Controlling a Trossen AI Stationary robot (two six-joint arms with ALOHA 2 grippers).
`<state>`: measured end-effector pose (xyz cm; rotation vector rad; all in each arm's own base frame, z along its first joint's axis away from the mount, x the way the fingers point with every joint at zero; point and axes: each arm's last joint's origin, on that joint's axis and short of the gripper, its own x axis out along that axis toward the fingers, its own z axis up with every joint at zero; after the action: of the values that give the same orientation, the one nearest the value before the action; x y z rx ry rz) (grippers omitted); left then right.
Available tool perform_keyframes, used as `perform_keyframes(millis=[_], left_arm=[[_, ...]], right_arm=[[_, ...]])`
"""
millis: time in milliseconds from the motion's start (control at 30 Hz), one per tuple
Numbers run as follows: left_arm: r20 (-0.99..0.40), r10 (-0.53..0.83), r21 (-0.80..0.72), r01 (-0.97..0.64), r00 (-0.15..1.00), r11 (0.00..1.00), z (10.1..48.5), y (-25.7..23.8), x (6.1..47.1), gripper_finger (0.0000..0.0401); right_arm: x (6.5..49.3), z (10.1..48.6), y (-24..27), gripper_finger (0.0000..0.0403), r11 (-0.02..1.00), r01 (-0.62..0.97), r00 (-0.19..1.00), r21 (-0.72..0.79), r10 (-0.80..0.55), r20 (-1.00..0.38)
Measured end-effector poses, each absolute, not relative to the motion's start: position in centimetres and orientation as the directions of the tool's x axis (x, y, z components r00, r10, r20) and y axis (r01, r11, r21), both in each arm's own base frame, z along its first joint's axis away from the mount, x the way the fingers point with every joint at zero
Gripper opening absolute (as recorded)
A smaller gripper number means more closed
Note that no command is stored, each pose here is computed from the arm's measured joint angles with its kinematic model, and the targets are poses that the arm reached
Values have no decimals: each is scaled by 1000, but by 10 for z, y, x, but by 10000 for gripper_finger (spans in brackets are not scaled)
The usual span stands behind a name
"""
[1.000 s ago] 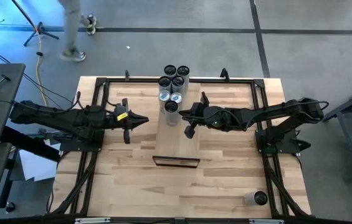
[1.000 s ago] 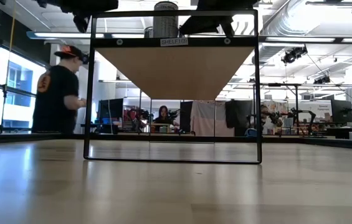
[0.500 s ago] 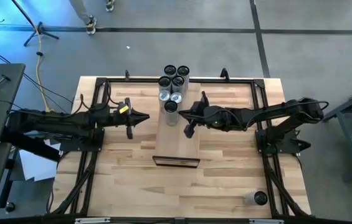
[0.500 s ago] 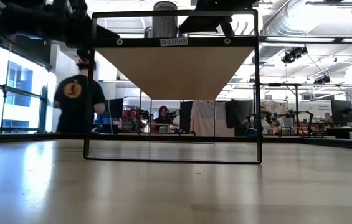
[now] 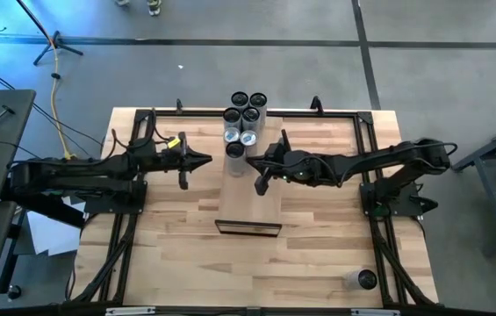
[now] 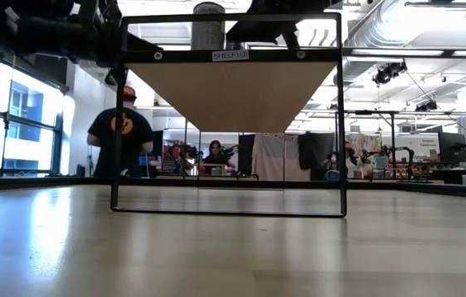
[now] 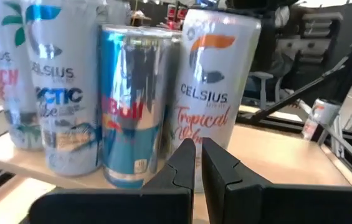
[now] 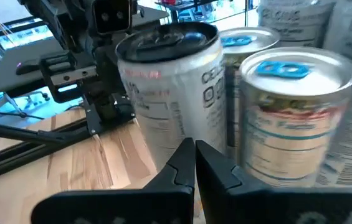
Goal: Place canned beverage on shelf
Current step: Put the top white yellow soda can on the shelf
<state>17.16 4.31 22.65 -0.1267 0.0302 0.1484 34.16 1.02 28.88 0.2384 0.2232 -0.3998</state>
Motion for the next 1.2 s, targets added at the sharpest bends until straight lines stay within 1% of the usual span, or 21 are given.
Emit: perform_keyframes(millis=[67, 167, 400, 733, 1067, 1200], left_arm=[[-22, 129, -127, -131, 991, 983, 228, 44, 173, 0], [-38, 120, -142, -124, 992, 982, 225, 44, 175, 0], [-45, 120, -143, -125, 992, 982, 222, 45, 179, 0], [-62, 119, -137, -127, 991, 982, 216, 47, 186, 0], [-3, 142, -134, -141, 990, 981, 212, 55, 198, 0], [1, 110, -150, -108, 994, 983, 209, 57, 202, 0]], right_arm=[[345, 286, 10, 0, 894, 407, 899, 188, -356, -254], [347, 285, 11, 0, 894, 405, 901, 191, -356, -247], [347, 285, 6, 0, 884, 412, 901, 220, -359, -243], [349, 283, 1, 0, 880, 420, 898, 222, -367, -245], [349, 283, 1, 0, 881, 419, 898, 222, -365, -246], [349, 283, 0, 0, 876, 423, 897, 233, -367, -247]])
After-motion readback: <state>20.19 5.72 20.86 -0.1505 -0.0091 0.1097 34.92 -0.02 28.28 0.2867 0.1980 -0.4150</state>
